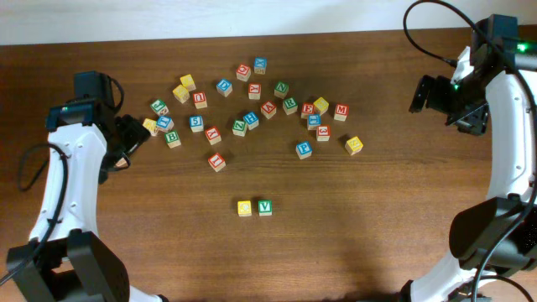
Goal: Spell out CVPR
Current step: 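Withdraw left gripper to the left side of the table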
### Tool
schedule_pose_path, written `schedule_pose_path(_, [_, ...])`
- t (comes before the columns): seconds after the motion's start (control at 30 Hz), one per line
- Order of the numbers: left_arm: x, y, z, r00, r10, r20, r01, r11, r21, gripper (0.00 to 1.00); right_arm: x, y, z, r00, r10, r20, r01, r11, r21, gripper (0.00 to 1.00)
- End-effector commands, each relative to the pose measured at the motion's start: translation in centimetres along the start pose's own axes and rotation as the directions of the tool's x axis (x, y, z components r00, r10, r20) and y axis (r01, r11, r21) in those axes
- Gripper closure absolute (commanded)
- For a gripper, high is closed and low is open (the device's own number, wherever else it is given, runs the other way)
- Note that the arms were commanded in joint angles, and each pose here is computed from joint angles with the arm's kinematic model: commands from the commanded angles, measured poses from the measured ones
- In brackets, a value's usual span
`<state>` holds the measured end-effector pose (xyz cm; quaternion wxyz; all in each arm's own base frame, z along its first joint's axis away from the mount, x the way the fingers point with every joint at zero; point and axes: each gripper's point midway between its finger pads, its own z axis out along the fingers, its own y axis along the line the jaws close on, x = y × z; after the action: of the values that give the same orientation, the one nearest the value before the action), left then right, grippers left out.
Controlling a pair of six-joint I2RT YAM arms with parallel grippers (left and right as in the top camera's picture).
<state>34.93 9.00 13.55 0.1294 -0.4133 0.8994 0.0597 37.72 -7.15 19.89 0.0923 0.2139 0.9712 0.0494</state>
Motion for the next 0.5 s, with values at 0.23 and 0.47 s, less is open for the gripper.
schedule_pose_path(0.23, [0.1, 1.2, -0.1, 1.000, -0.021, 0.007, 0.021, 0.999, -0.050, 0.01, 0.1, -0.3, -0.3, 1.000, 0.012, 0.007, -0.012, 1.000, 0.008, 0.02])
schedule_pose_path(0.47, [0.6, 0.2, -0.1, 0.999, -0.023, -0.023, 0.023, 1.000, 0.005, 0.01, -2.4, 0.5, -0.4, 0.994, 0.003, 0.107, 0.000, 1.000, -0.027, 0.02])
